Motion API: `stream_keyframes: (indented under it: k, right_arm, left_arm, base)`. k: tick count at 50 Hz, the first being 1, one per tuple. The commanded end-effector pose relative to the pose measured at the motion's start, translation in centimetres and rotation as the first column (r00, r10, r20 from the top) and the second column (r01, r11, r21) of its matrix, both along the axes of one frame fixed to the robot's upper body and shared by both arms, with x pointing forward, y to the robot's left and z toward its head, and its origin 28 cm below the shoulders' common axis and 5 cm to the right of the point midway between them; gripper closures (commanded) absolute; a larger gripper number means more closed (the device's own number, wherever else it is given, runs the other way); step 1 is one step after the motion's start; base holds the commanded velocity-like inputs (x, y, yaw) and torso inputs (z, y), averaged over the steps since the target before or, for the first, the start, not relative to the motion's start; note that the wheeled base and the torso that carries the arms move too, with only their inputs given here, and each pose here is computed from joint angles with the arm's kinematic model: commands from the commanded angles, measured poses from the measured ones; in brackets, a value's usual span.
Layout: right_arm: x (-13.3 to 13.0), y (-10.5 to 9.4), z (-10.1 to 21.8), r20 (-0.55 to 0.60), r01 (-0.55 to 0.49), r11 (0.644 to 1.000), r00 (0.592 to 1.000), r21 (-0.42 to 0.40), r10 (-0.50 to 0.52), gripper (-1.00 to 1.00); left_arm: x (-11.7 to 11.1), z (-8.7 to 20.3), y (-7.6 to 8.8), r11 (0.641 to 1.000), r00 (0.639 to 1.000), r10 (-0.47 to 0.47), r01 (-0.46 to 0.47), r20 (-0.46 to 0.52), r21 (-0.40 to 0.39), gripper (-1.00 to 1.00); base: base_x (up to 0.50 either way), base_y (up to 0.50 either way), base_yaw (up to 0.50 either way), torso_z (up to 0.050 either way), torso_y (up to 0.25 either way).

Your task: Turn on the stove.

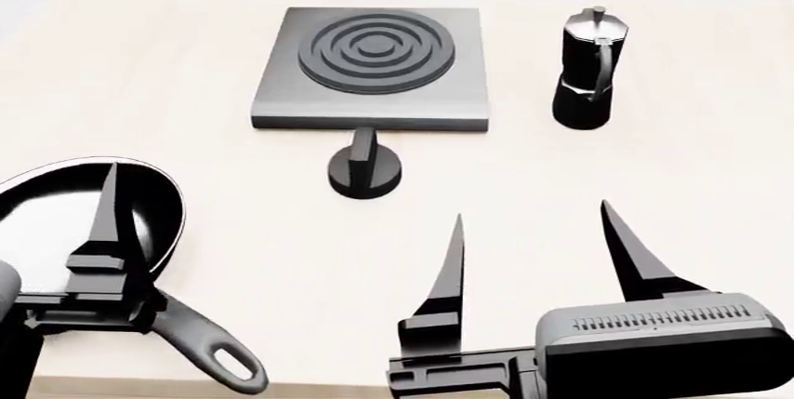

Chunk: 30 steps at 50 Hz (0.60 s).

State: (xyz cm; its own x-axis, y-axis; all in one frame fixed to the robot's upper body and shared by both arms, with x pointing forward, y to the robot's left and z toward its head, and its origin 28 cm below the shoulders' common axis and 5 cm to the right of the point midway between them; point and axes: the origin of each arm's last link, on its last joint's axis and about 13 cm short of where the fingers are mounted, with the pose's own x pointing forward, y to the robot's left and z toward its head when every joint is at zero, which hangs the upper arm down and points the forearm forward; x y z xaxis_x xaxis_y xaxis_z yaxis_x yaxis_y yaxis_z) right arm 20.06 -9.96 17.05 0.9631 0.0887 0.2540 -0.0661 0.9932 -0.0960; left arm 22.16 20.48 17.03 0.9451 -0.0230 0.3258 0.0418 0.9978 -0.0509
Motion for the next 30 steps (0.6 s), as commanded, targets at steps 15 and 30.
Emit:
stream_keyframes:
  k: [15, 30]
  right_arm:
    - [0.02, 0.07, -0.03, 0.0, -0.002, 1.0, 1.0, -0.004, 0.002, -1.0]
    - [-0.03, 0.09, 0.06, 0.005, -0.002, 1.0, 1.0, -0.002, 0.002, -1.0]
  left_arm:
    - [-0.02, -0.01, -0.01, 1.0, 1.0, 0.0, 0.0, 0.0, 0.003, -1.0]
    - [-0.04, 0.0, 0.01, 1.0, 1.0, -0.002, 0.002, 0.0, 0.0, -1.0]
  base:
    - [0.0, 0.15, 0.0, 0.0, 0.0]
    - [0.0, 0.15, 0.0, 0.0, 0.0]
